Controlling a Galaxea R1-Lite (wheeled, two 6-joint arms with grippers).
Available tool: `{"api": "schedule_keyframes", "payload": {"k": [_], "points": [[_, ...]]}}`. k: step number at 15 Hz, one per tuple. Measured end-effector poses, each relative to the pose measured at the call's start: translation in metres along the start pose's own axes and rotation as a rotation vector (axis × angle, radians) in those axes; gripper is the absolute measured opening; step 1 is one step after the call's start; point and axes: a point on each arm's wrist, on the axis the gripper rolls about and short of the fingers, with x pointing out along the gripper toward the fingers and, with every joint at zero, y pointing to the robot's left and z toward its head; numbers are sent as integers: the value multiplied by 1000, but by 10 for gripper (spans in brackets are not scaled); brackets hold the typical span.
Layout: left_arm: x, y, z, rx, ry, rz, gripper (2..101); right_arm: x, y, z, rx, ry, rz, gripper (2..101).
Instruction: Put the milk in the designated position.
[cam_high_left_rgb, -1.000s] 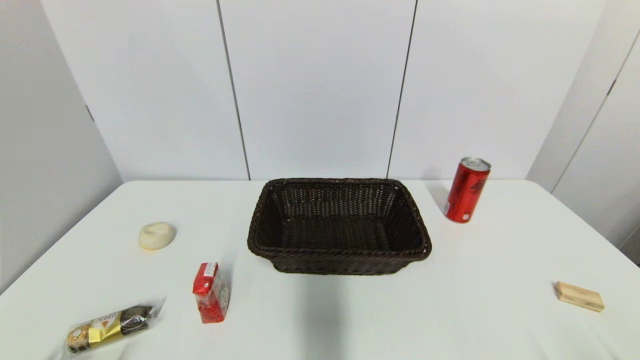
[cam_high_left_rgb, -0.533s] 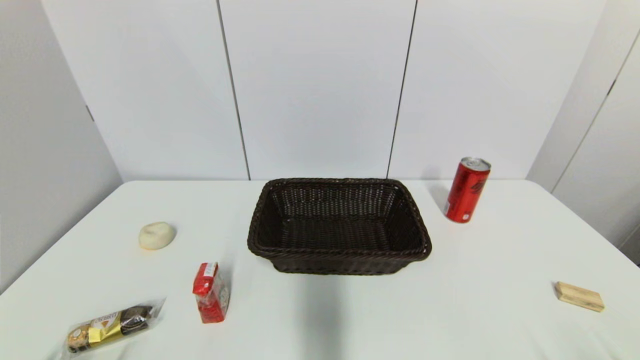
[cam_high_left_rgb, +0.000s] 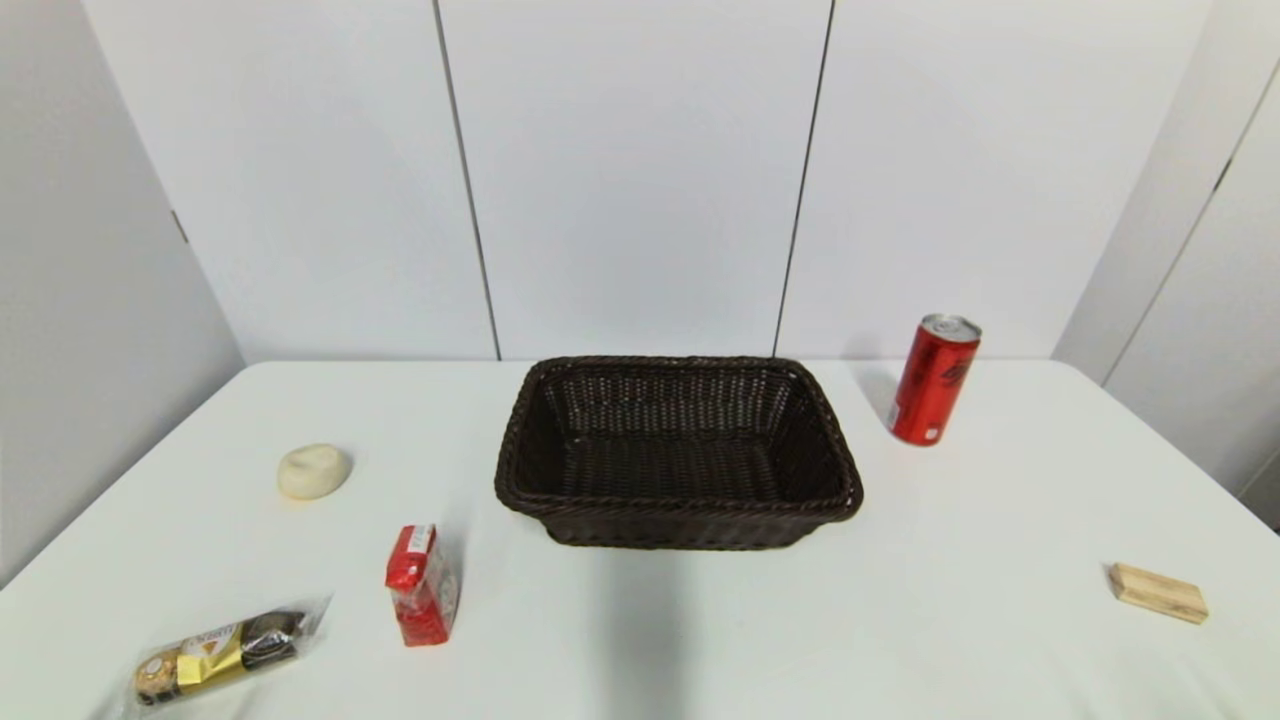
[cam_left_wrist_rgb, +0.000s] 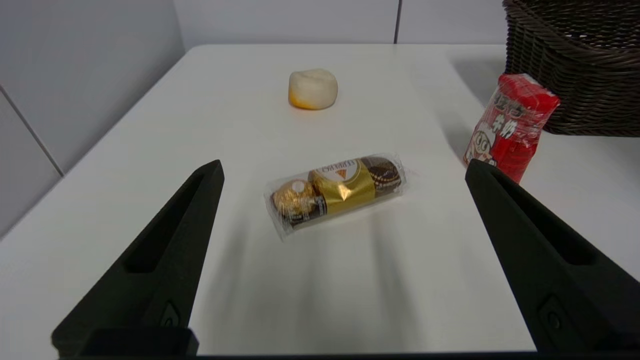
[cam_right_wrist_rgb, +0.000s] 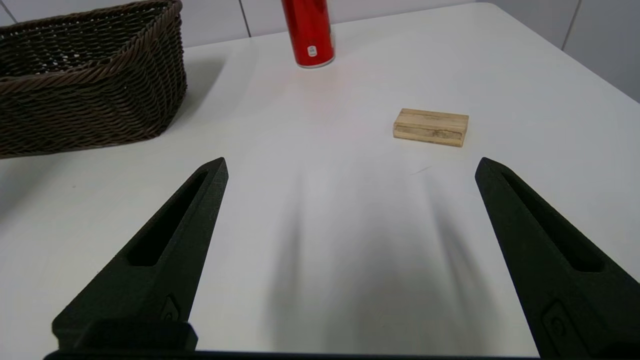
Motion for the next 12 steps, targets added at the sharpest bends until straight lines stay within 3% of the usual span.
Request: {"api": "schedule_keyframes", "payload": {"k": [3, 12], "points": [[8, -1, 20, 84, 50, -80, 979, 0, 0, 0, 0, 0, 0, 980], [81, -9, 66, 292, 222, -656, 979, 0, 0, 0, 0, 0, 0, 980]]}}
